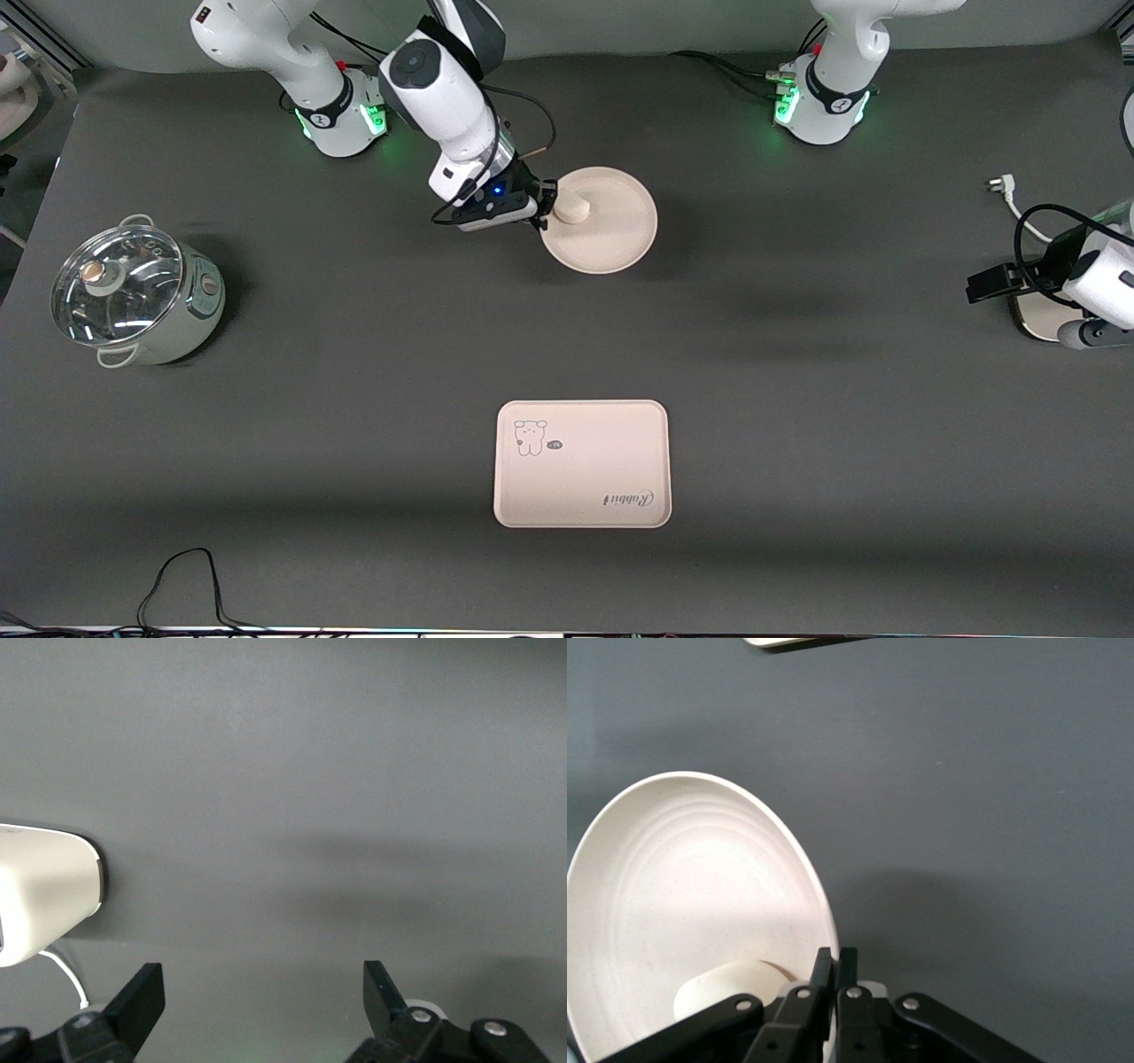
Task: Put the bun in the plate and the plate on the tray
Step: 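Lift the plate with the bun and carry it over the tray, then lower the plate onto the tray and open the right gripper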
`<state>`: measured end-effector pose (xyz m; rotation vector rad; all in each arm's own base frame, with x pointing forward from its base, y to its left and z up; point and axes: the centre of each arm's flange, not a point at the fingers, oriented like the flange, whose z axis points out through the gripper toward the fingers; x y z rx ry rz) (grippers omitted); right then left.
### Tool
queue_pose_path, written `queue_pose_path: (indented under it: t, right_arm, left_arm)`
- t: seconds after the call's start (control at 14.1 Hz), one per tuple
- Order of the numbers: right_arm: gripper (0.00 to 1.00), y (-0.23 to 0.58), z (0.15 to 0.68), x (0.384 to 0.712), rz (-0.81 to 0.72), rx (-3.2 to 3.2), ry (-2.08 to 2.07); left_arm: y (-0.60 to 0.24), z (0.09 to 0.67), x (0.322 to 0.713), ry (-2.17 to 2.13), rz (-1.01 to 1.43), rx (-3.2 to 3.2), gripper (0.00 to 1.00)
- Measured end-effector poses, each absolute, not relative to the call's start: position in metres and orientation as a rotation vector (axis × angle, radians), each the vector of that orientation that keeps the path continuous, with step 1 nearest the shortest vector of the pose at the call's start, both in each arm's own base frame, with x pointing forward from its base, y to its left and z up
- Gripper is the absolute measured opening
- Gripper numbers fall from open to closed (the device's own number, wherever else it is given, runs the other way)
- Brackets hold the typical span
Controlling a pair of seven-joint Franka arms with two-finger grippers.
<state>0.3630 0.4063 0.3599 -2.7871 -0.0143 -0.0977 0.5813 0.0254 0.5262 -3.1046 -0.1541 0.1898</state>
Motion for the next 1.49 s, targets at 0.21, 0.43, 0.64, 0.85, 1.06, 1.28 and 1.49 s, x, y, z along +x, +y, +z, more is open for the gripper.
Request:
queue_pose_path:
  t: [0.21,0.43,0.64,0.85,1.06,1.28,1.49]
  right_arm:
    - [0.04,0.395,0.356,0.388,-0.103,-2.783,-0.013]
    - [0.04,0.384,0.342,0.451,-0.154,-2.791,0.028]
    - [0.04,0.383,0.335,0.528,-0.232,-2.773,0.099]
    - [0.04,0.389,0.337,0.596,-0.260,-2.752,0.134]
    - [0.04,0.385,0.334,0.653,-0.272,-2.740,0.162]
    - [0.04,0.380,0.298,0.683,-0.270,-2.749,0.186]
    - [0.04,0.383,0.235,0.688,-0.261,-2.775,0.200]
  left_arm:
    - [0.026,0.526,0.581,-0.154,0.190,-3.105,1.00]
    - [0.026,0.526,0.581,-0.155,0.191,-3.105,1.00]
    - [0.026,0.526,0.581,-0.156,0.191,-3.105,1.00]
    - [0.026,0.526,0.581,-0.156,0.191,-3.105,1.00]
    - [0.026,0.526,0.581,-0.156,0.191,-3.105,1.00]
    - [0.026,0.526,0.581,-0.156,0.192,-3.105,1.00]
    - [0.026,0.526,0.581,-0.156,0.192,-3.105,1.00]
